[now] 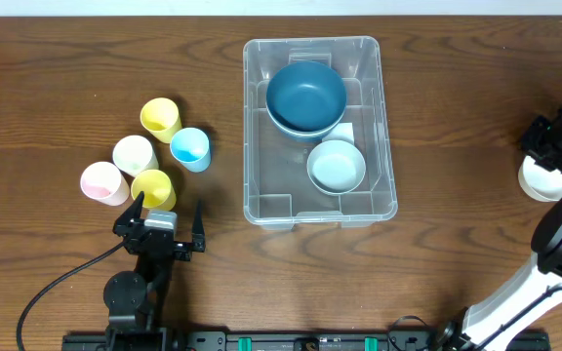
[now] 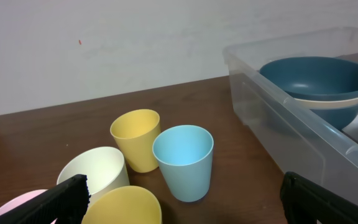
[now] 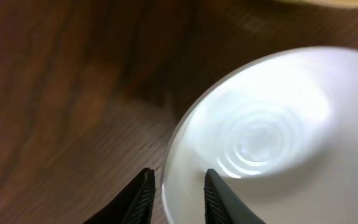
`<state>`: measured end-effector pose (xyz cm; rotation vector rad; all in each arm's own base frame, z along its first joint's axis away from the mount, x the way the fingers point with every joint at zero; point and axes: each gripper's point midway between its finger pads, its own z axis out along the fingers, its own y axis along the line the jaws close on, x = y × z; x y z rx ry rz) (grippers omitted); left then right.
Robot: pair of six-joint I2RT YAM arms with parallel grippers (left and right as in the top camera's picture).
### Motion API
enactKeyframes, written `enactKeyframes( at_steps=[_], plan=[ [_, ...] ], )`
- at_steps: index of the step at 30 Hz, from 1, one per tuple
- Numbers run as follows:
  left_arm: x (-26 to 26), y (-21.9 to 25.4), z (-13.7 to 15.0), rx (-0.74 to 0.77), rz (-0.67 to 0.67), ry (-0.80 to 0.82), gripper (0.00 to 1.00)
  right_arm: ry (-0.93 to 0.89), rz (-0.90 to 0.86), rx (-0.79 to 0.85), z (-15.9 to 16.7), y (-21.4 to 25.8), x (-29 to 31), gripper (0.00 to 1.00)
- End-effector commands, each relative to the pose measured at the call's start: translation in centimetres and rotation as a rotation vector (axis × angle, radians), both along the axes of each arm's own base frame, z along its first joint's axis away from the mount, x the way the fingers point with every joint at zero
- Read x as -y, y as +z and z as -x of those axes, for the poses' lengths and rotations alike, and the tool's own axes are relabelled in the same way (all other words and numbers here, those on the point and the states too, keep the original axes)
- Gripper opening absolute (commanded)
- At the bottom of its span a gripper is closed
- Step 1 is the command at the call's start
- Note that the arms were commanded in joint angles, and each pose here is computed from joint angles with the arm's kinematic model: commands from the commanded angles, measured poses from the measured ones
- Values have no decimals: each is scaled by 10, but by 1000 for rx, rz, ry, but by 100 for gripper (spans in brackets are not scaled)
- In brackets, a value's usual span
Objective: Pack container
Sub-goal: 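Grasp the rim of the white bowl with the right gripper, then carry the white bowl into the container onto the white bowl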
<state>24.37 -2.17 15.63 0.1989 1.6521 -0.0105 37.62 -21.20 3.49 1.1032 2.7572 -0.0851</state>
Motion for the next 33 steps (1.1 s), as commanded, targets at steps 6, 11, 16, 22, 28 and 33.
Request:
enactKeyframes(
  at_steps=[6,11,16,22,28,33],
  plan=[
    [1,-15,1,-43,-8,-11,98,4,-19,-61,7,-24,-5,18],
    [1,-15,1,-43,-8,-11,98,-1,-19,-56,6,-24,-5,1],
    [1,-15,1,-43,-8,-11,98,2,-44,-27,-3,-12,-7,1],
    [1,-15,1,-43,-8,-11,98,45,-120,79,-38,39,-22,1],
    [1,-15,1,-43,-8,-11,98,216,-162,235,-81,130,-77,1],
    [1,-15,1,-43,-8,-11,98,464,-140,350,-89,223,-169,1]
  ],
)
